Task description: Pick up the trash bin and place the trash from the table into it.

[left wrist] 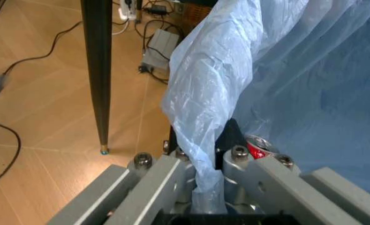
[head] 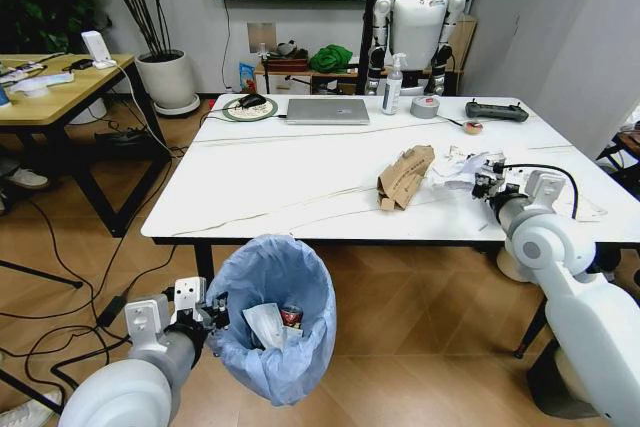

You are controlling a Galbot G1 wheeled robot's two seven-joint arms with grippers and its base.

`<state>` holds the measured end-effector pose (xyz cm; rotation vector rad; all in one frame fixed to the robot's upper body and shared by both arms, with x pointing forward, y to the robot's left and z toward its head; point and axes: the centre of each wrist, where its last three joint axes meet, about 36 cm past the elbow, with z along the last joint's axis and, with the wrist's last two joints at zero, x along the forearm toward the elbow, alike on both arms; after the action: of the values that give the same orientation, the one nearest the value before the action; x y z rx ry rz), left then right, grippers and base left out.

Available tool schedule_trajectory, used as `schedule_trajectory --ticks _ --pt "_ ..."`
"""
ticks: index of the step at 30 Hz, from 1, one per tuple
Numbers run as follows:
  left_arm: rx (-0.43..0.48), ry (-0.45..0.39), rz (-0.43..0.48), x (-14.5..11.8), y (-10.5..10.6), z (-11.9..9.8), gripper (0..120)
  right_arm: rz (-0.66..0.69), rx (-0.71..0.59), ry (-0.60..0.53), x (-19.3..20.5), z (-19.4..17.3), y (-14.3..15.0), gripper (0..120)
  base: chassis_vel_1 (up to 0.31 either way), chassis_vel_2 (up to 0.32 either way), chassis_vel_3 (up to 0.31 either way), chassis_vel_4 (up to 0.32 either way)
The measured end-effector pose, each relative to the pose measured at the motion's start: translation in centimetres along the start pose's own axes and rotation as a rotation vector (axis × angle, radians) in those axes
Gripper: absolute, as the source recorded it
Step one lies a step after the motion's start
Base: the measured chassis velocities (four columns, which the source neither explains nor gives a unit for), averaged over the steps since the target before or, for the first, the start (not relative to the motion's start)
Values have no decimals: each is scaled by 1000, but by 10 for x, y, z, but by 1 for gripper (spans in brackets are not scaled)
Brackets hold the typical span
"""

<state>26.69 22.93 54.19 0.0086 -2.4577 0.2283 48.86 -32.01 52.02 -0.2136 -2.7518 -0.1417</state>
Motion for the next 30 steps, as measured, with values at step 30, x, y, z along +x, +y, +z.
schedule_trajectory --ticks 30 --pt "12 3 5 0 -2 -2 0 -714 54 -258 148 -33 43 0 0 0 0 0"
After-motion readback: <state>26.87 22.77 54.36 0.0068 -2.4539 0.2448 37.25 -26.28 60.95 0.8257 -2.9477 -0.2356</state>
